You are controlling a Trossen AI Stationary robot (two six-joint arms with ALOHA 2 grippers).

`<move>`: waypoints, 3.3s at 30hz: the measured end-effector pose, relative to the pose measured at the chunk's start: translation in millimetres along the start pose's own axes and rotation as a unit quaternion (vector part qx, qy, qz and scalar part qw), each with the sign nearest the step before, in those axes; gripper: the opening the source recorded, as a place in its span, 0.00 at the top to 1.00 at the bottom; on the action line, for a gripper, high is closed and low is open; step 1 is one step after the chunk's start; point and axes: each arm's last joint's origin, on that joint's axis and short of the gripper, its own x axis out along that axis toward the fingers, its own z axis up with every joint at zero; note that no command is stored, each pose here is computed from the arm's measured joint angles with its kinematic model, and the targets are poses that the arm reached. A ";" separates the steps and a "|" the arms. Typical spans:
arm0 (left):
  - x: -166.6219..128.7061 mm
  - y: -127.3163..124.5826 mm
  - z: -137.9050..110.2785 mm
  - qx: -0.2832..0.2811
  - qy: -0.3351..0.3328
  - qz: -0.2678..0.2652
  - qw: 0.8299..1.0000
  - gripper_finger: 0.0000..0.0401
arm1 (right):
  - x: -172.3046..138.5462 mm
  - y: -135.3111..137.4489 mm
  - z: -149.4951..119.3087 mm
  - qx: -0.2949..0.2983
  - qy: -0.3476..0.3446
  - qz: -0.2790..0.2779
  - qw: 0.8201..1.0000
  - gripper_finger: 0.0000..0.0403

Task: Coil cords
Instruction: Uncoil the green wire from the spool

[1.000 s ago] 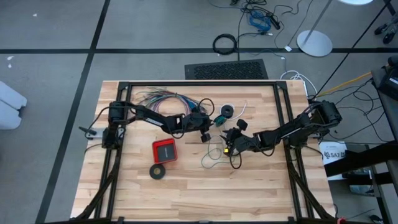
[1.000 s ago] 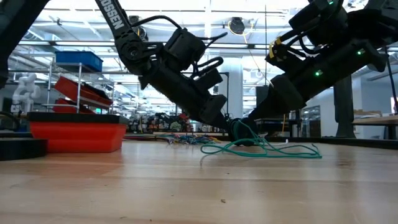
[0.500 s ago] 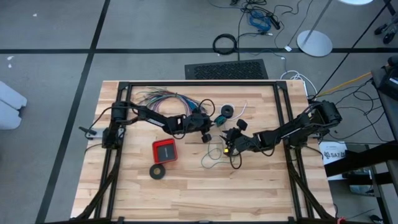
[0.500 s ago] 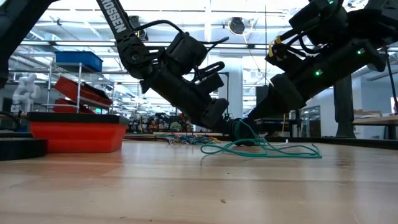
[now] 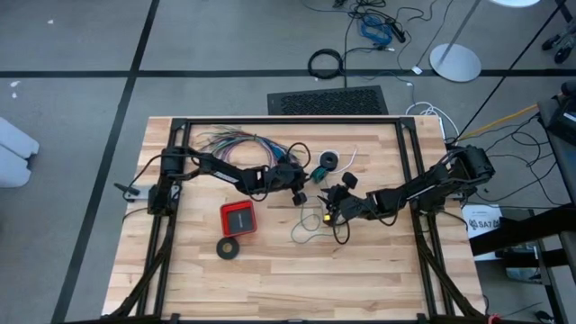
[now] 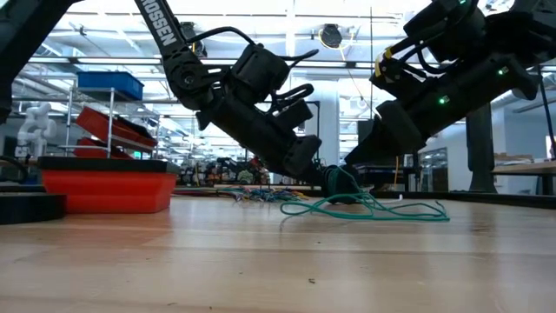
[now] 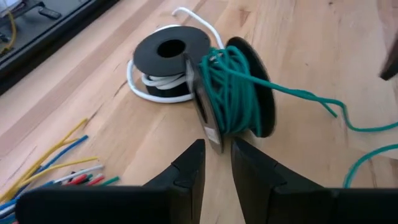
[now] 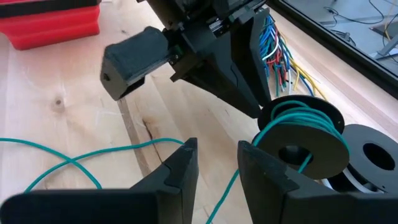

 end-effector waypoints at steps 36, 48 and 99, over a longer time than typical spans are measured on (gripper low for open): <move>37.4 -16.3 -8.8 0.009 0.028 -0.009 1.000 1.00 | -2.3 3.0 -1.9 -0.021 0.008 0.016 1.000 0.75; 31.3 -16.3 -6.1 0.016 0.051 -0.018 0.998 1.00 | -37.1 -14.0 15.1 -0.067 0.005 -0.034 0.997 0.74; 31.6 -17.3 0.1 0.039 0.023 -0.004 0.999 0.99 | 15.0 -48.3 1.6 -0.050 0.095 -0.007 0.994 0.99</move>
